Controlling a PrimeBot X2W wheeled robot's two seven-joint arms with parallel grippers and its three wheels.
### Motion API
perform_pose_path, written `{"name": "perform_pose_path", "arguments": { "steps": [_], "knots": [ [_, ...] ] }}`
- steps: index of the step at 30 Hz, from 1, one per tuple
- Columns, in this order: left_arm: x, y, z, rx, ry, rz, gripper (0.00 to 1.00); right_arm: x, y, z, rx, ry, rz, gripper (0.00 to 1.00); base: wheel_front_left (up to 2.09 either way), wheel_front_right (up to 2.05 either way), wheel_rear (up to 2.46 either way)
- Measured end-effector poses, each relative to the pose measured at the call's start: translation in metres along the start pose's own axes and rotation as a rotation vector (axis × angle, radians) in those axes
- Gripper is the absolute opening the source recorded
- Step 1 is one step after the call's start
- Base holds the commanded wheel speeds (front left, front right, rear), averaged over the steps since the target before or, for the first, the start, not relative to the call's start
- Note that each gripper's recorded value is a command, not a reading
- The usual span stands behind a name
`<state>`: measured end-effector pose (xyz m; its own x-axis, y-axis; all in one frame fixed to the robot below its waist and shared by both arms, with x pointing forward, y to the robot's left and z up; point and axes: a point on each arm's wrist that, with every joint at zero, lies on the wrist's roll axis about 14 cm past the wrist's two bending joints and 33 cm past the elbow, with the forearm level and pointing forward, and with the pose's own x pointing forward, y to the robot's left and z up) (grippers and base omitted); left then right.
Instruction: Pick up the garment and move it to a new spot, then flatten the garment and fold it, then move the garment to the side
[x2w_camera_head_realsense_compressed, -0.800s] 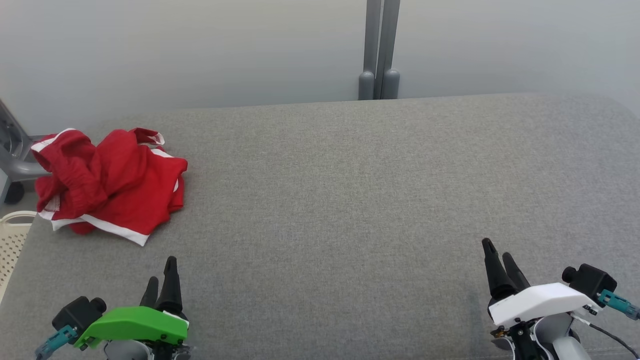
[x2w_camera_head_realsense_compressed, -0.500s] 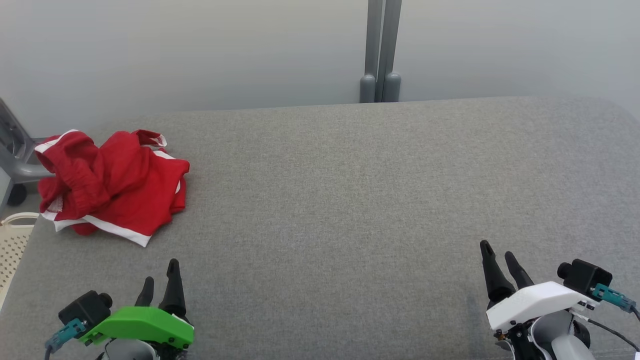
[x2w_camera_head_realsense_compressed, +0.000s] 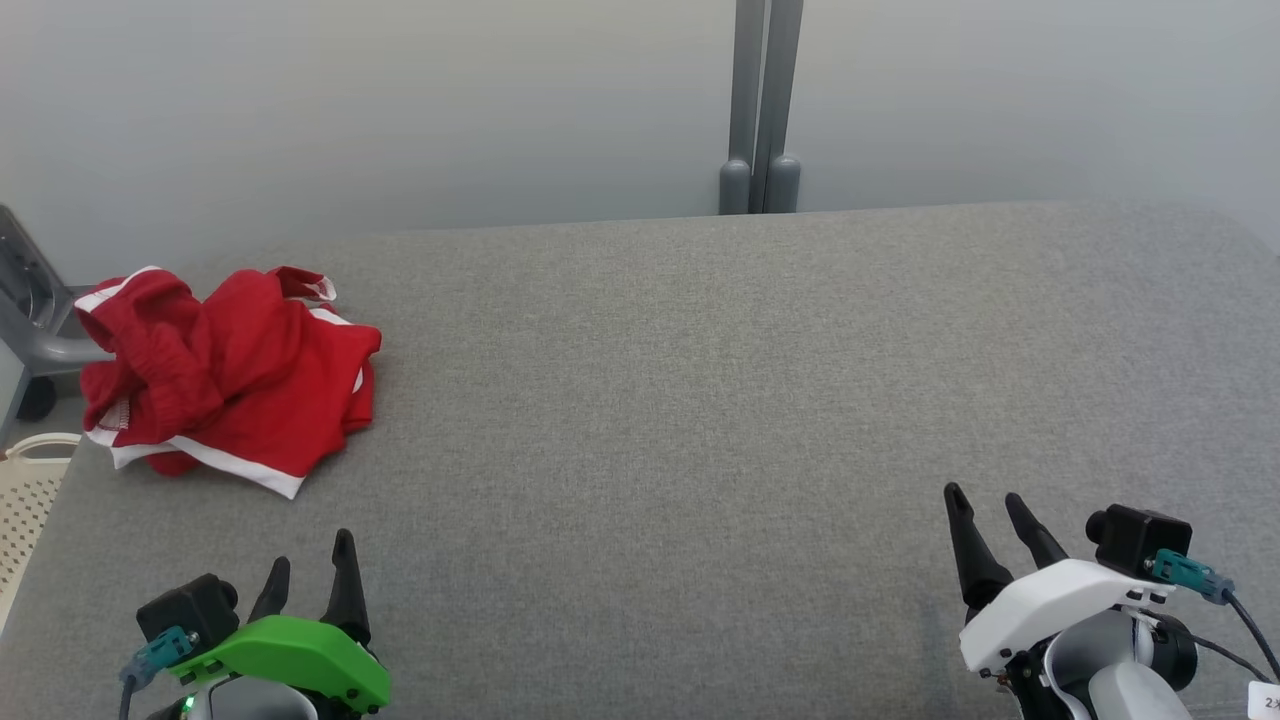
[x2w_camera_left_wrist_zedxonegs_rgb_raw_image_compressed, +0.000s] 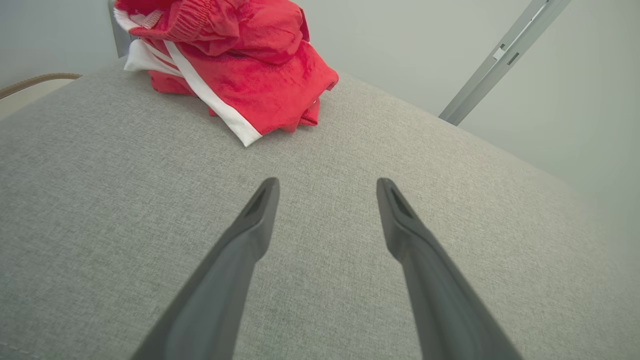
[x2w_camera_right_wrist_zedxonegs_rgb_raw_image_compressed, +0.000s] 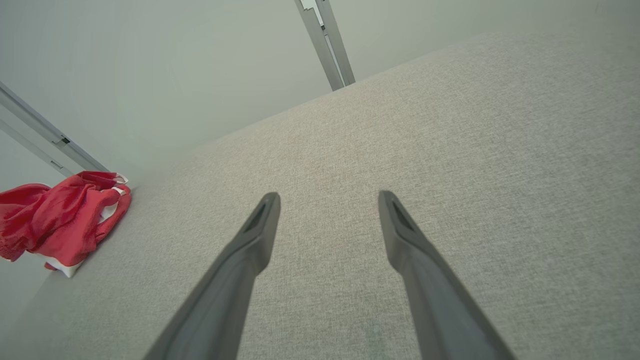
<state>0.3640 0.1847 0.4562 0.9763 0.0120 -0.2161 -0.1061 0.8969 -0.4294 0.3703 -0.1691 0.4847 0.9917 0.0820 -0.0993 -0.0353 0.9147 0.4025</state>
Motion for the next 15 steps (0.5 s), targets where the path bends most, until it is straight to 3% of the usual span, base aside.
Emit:
{"name": "perform_pose_path", "arguments": {
  "steps": [15],
  "knots": [
    [-0.001,-0.012,0.016,0.145,-0.069,-0.047,1.00,-0.002,0.008,0.004,-0.172,-0.003,0.028,1.00,0.00,0.00,0.00]
  ]
}}
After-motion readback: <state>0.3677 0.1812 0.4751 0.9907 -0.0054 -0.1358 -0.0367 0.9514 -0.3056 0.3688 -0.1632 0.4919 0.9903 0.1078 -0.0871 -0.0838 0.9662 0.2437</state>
